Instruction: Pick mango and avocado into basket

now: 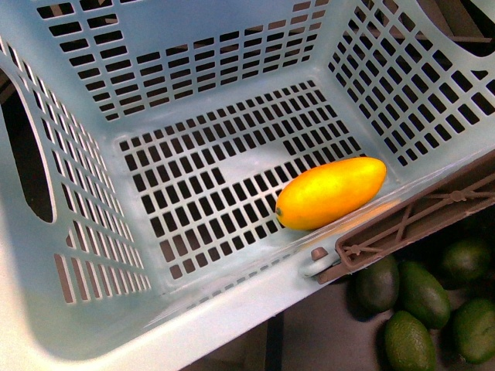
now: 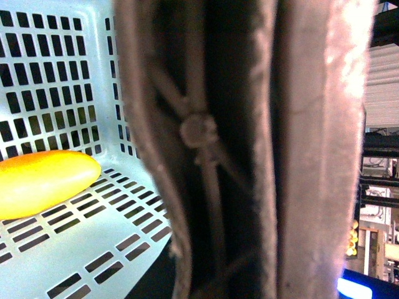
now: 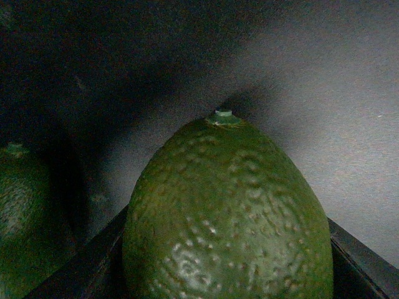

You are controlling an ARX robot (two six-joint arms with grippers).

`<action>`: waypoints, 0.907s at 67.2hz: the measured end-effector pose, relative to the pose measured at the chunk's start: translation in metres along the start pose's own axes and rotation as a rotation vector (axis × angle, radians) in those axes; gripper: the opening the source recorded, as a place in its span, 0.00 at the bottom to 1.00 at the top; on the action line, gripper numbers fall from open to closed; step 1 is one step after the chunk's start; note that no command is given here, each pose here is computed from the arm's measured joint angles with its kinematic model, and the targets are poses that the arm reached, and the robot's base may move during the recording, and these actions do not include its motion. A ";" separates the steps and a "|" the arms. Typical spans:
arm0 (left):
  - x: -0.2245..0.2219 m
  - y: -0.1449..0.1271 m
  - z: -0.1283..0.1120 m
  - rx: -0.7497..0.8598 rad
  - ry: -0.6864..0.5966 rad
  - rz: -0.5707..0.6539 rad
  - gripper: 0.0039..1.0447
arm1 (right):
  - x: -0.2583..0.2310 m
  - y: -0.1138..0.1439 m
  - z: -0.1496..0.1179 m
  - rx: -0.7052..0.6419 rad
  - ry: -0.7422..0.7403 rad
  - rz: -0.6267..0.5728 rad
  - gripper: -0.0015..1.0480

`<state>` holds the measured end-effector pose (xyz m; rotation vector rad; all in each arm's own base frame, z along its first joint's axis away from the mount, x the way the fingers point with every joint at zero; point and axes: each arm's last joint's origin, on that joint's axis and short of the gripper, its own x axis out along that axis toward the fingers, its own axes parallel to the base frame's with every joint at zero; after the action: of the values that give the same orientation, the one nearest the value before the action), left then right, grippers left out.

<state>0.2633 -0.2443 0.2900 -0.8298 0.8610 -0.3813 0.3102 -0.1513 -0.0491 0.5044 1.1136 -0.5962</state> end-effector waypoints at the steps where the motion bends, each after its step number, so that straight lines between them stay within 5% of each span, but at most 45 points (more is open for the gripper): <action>1: 0.000 0.000 0.000 0.000 0.000 0.000 0.13 | -0.002 -0.001 0.001 -0.006 -0.006 0.004 0.62; 34: 0.000 0.000 0.000 0.000 0.000 0.000 0.13 | -0.167 -0.017 0.032 -0.310 -0.353 0.286 0.62; 61: 0.000 0.000 0.000 0.000 0.000 0.000 0.13 | -0.321 0.052 0.008 -0.479 -0.683 0.622 0.61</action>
<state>0.2633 -0.2443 0.2900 -0.8295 0.8609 -0.3814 0.2486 -0.0574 0.2558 0.1759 0.3764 0.0673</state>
